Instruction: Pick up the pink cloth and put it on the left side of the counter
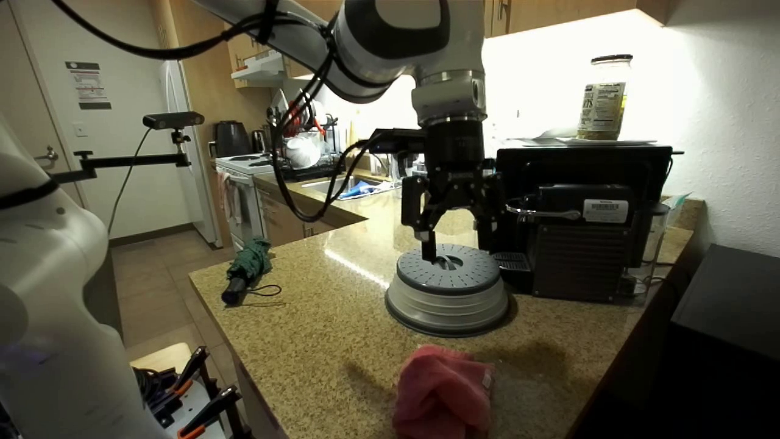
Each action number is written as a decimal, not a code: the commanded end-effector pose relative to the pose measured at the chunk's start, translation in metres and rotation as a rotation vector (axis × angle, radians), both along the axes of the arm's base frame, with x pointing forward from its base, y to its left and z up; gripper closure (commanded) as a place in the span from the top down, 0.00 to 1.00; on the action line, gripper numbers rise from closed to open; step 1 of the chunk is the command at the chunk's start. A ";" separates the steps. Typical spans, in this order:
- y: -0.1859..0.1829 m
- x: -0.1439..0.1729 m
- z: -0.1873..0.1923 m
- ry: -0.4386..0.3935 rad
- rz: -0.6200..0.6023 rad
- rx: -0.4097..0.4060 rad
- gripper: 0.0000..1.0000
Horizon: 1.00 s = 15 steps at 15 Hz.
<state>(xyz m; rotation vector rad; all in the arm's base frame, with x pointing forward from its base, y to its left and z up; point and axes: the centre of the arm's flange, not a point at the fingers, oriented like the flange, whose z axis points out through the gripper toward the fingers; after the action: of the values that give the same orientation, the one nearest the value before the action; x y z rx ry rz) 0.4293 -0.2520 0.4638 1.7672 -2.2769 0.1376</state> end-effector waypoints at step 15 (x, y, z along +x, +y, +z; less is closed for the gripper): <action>0.104 0.012 0.058 -0.004 0.624 0.030 1.00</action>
<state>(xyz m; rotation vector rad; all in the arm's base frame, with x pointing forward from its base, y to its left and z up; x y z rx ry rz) 0.4478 -0.1695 0.5245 2.3129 -1.7789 0.2632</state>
